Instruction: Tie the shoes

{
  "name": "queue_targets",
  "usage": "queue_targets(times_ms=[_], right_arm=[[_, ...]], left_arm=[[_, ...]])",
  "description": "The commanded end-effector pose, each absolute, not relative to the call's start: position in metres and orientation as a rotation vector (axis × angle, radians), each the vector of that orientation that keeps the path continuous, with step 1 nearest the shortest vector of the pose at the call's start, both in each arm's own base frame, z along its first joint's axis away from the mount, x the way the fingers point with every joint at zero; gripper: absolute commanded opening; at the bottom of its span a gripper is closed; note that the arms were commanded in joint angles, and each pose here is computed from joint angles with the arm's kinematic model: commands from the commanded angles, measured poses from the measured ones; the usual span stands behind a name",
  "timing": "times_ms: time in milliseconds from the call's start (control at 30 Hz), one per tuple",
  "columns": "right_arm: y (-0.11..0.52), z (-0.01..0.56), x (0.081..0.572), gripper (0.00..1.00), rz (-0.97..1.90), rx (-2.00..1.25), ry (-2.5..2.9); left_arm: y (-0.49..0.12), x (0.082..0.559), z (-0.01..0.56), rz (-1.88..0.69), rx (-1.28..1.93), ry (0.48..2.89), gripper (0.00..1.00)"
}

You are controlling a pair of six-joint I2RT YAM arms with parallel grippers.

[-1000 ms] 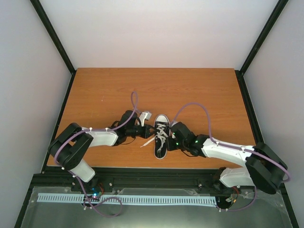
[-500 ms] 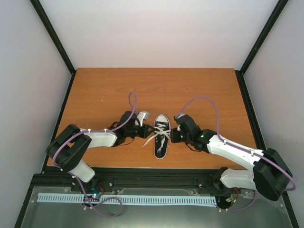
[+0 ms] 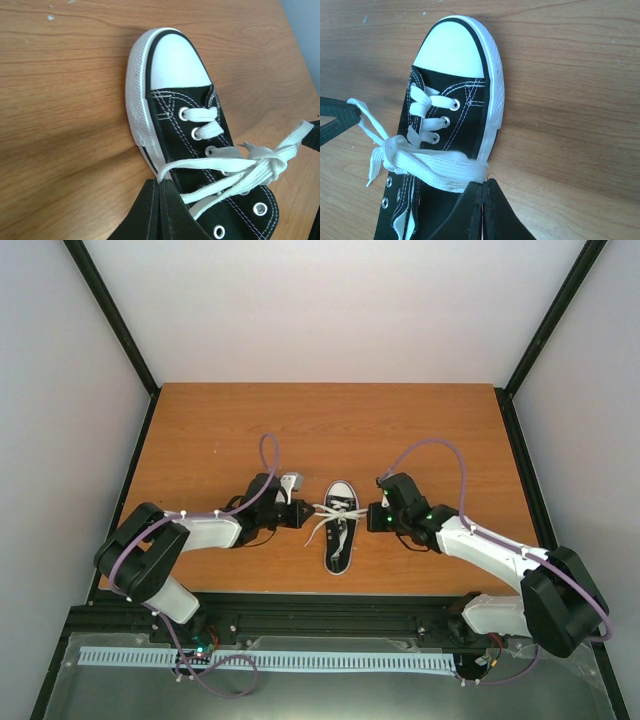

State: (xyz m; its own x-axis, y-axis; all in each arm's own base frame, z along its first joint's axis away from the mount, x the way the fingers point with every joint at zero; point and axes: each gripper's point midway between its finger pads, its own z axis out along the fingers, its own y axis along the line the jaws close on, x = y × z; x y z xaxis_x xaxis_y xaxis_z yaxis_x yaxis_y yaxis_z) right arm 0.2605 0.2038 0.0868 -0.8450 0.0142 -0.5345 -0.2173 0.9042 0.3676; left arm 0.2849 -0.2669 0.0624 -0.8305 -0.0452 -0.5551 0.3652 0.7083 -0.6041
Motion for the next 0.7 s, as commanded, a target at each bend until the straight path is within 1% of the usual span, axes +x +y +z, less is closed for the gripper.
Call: queue_targets(times_ms=[0,233,333,500,600,667], right_arm=[[0.201,0.084,0.266,0.03,0.586,-0.124,2.521],[0.198,0.083,0.267,0.03,0.609,-0.118,2.523],[0.211,0.094,0.269,0.03,0.667,-0.209,2.493],[0.235,0.111,0.288,0.03,0.717,-0.339,2.43],[0.252,0.106,0.302,0.03,0.752,-0.392,2.434],[0.264,0.101,0.311,0.07,0.782,-0.408,2.438]], left_arm=[[-0.257,0.289,0.057,-0.963,0.195,2.394,0.01],[-0.256,0.291,0.053,-0.962,0.194,2.405,0.01],[-0.265,0.288,0.061,-1.027,0.266,2.373,0.01],[-0.281,0.283,0.069,-1.132,0.374,2.336,0.01],[-0.284,0.282,0.073,-1.153,0.392,2.32,0.01],[-0.284,0.283,0.073,-1.146,0.393,2.317,0.01]])
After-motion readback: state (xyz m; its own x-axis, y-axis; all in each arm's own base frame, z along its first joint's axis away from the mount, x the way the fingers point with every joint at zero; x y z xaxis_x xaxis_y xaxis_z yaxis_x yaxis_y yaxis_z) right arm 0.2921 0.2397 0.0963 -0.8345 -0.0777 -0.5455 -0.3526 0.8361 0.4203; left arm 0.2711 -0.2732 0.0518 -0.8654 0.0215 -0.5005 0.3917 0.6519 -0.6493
